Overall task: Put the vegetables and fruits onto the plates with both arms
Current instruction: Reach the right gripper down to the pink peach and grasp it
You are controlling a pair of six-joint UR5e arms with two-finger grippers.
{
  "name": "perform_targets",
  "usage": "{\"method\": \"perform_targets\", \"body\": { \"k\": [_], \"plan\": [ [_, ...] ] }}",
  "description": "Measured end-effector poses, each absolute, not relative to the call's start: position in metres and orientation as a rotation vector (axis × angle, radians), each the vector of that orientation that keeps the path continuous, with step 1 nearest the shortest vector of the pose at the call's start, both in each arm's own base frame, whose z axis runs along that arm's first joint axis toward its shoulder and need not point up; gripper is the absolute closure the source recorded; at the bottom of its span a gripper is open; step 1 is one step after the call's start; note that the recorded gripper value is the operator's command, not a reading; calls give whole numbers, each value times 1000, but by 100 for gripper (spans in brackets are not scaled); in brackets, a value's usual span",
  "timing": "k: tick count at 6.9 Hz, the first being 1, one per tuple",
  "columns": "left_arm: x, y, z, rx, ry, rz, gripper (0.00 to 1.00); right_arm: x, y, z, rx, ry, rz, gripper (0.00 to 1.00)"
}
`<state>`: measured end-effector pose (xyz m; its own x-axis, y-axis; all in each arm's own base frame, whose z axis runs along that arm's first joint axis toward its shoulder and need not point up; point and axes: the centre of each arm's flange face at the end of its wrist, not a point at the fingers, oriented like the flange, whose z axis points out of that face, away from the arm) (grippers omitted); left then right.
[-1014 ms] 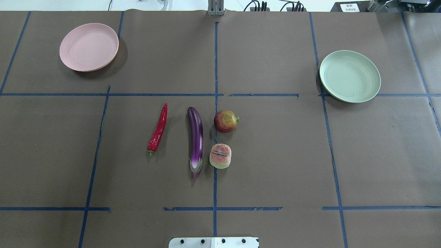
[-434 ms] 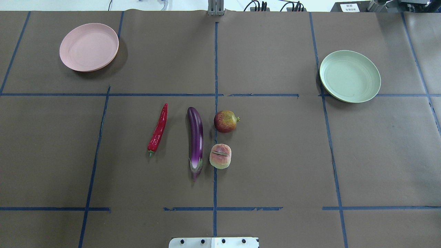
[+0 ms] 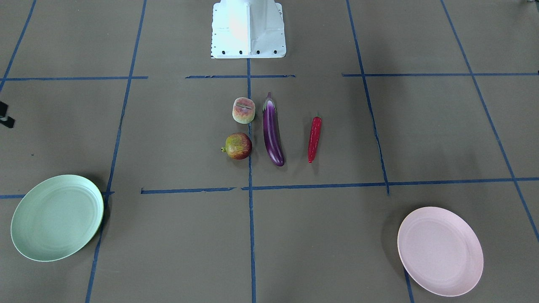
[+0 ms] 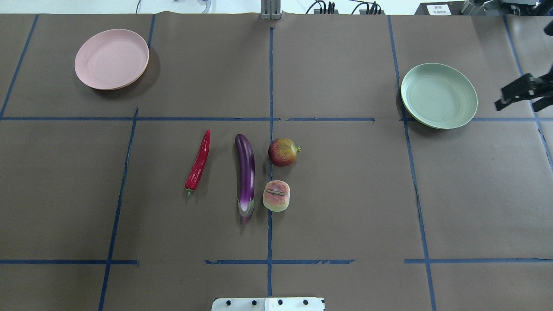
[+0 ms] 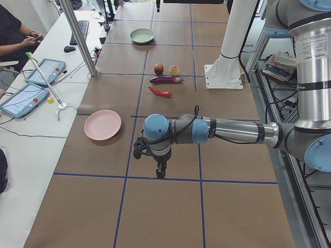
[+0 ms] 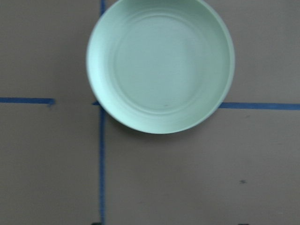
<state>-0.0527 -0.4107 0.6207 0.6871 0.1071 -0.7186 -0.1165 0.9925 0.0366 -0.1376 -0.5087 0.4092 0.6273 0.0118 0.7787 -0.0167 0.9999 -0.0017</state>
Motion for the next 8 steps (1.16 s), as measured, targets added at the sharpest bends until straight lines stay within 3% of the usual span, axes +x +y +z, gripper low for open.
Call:
{"method": "perform_targets", "body": {
  "k": [3, 8],
  "plan": [
    [-52, -412, 623, -3, 803, 131, 0, -324, -477, 260, -59, -933, 132, 0],
    [-50, -413, 613, 18, 836, 137, 0, -560, -447, 159, -94, -827, 332, 0]
  ]
}}
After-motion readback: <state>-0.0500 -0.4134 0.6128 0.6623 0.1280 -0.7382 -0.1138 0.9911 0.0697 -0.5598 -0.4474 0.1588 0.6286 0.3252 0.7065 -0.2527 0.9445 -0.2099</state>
